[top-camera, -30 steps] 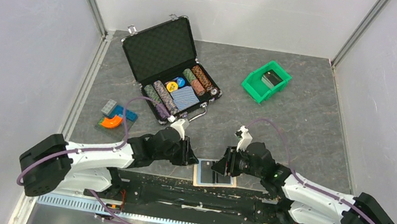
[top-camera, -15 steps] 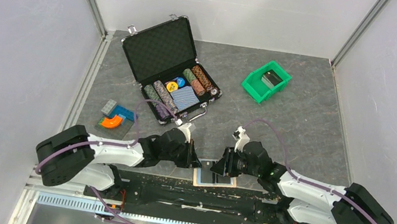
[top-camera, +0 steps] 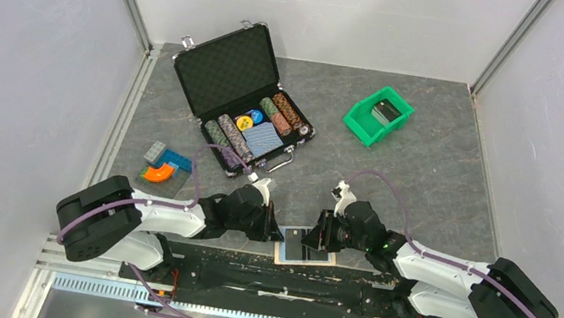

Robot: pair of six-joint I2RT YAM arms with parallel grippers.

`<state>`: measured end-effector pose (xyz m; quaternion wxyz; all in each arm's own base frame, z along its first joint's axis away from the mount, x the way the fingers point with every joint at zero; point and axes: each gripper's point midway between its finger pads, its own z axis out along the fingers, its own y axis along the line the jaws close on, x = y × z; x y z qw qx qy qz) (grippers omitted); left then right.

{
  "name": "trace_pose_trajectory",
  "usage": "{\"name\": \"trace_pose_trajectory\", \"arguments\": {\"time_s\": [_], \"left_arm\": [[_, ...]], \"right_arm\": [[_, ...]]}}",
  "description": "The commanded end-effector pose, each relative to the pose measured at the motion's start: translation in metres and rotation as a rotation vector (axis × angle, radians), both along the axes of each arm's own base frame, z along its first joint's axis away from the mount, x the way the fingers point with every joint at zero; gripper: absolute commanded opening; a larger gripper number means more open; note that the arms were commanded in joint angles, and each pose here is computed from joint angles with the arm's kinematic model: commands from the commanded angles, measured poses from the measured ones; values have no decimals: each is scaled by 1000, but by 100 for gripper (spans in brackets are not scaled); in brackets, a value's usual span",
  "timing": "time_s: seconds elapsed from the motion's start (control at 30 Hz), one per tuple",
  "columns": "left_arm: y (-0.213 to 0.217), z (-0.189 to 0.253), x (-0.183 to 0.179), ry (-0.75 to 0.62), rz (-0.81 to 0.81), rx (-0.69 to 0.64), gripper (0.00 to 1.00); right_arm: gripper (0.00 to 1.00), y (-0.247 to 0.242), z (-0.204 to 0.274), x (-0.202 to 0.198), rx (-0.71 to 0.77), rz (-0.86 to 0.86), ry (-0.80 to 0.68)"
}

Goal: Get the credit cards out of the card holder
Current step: Remove the credit card from the card holder.

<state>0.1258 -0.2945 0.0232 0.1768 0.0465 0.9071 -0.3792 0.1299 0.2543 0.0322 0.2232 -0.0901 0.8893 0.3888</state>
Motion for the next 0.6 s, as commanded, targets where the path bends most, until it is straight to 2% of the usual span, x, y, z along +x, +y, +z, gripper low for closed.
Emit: {"name": "trace_pose_trajectory", "arguments": {"time_s": [0.0, 0.27, 0.57], "left_arm": [[2, -5, 0, -5, 0, 4, 12], [4, -12, -3, 10, 4, 8, 12], [10, -15, -3, 13, 20, 42, 9]], "right_arm": [[37, -4, -7, 1, -21, -18, 3], [36, -6, -7, 1, -58, -16, 21], [36, 2, 23, 13, -47, -28, -43]]}}
